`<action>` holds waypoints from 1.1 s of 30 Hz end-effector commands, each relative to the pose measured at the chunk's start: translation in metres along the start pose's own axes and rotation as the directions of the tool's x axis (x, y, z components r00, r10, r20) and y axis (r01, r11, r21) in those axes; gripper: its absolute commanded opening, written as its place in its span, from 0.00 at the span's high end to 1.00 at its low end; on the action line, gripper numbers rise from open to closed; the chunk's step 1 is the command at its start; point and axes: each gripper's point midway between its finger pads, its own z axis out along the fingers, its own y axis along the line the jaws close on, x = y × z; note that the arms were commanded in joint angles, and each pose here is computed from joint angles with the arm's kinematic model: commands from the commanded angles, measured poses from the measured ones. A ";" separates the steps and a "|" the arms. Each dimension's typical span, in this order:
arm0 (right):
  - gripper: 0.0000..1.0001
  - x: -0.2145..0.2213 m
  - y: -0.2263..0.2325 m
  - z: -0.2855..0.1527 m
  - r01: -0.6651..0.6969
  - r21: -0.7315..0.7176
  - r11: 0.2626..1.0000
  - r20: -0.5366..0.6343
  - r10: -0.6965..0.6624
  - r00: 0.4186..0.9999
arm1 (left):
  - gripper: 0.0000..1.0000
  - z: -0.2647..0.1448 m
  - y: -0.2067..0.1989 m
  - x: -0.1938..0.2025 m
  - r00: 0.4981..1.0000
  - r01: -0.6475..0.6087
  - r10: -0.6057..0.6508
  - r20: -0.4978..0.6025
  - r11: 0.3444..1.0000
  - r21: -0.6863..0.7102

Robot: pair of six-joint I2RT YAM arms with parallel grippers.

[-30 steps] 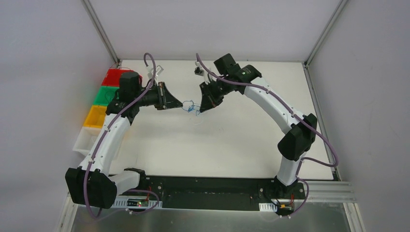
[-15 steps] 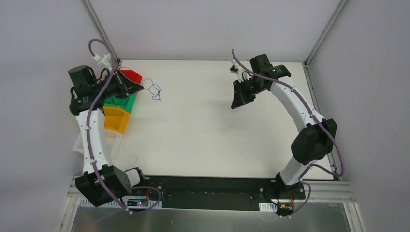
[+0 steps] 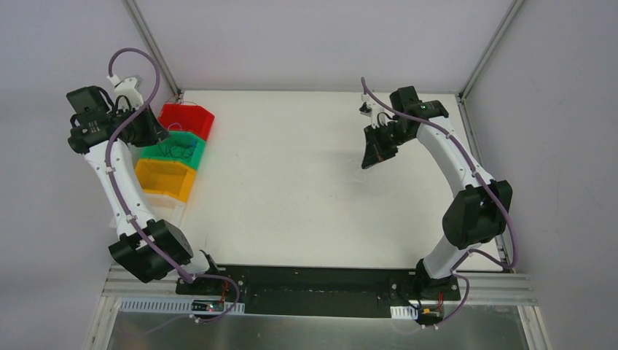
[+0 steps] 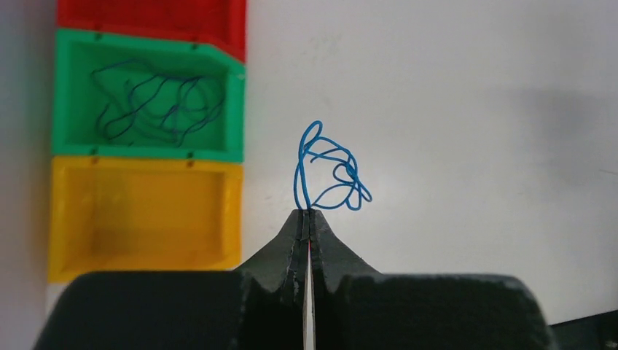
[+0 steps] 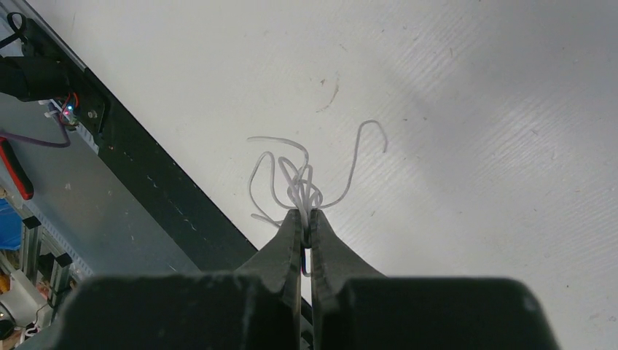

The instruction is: Untangle the cables

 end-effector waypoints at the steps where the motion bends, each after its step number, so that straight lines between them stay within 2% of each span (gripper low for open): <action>1: 1.00 -0.011 0.021 -0.018 0.024 -0.034 0.999 0.066 -0.022 0.998 | 1.00 -0.031 0.068 0.054 0.966 -0.124 0.056 -0.251 0.957 -0.262; 6: 1.00 -0.026 0.030 -0.018 0.000 -0.078 0.997 0.091 0.008 0.996 | 1.00 -0.048 0.117 0.073 0.957 -0.095 -0.009 -0.291 0.935 -0.342; 11: 1.00 -0.046 0.042 -0.013 -0.008 -0.115 0.993 0.102 0.020 0.995 | 1.00 -0.031 0.150 0.087 0.950 -0.024 -0.087 -0.299 0.937 -0.348; 14: 1.00 -0.059 0.055 -0.011 0.006 -0.138 0.990 0.112 0.010 0.994 | 1.00 -0.020 0.168 0.091 0.951 -0.028 -0.089 -0.296 0.928 -0.372; 21: 1.00 -0.079 0.087 -0.012 0.054 -0.174 0.983 0.145 -0.028 0.989 | 1.00 -0.009 0.180 0.083 0.961 -0.018 -0.088 -0.261 0.925 -0.381; 22: 1.00 -0.079 0.091 -0.011 0.059 -0.182 0.982 0.145 -0.032 0.989 | 0.97 -0.007 0.179 0.082 0.961 -0.024 -0.083 -0.264 0.925 -0.380; 24: 1.00 -0.081 0.099 -0.012 0.064 -0.192 0.979 0.150 -0.035 0.988 | 0.68 -0.006 0.177 0.080 0.962 -0.034 -0.071 -0.264 0.927 -0.374; 25: 1.00 -0.083 0.103 -0.014 0.067 -0.199 0.978 0.158 -0.036 0.987 | 0.57 -0.006 0.171 0.077 0.965 -0.036 -0.062 -0.254 0.930 -0.365; 26: 1.00 -0.086 0.108 -0.015 0.073 -0.207 0.976 0.166 -0.038 0.985 | 0.51 -0.006 0.161 0.071 0.971 -0.037 -0.047 -0.233 0.939 -0.342; 30: 1.00 -0.101 0.134 -0.023 0.093 -0.259 0.961 0.206 -0.039 0.978 | 0.35 -0.008 0.069 0.036 0.999 0.016 -0.018 -0.032 0.997 -0.069; 33: 1.00 -0.111 0.155 -0.029 0.105 -0.323 0.941 0.230 -0.030 0.973 | 0.28 -0.003 -0.019 0.031 1.000 -0.002 -0.001 0.015 0.979 0.202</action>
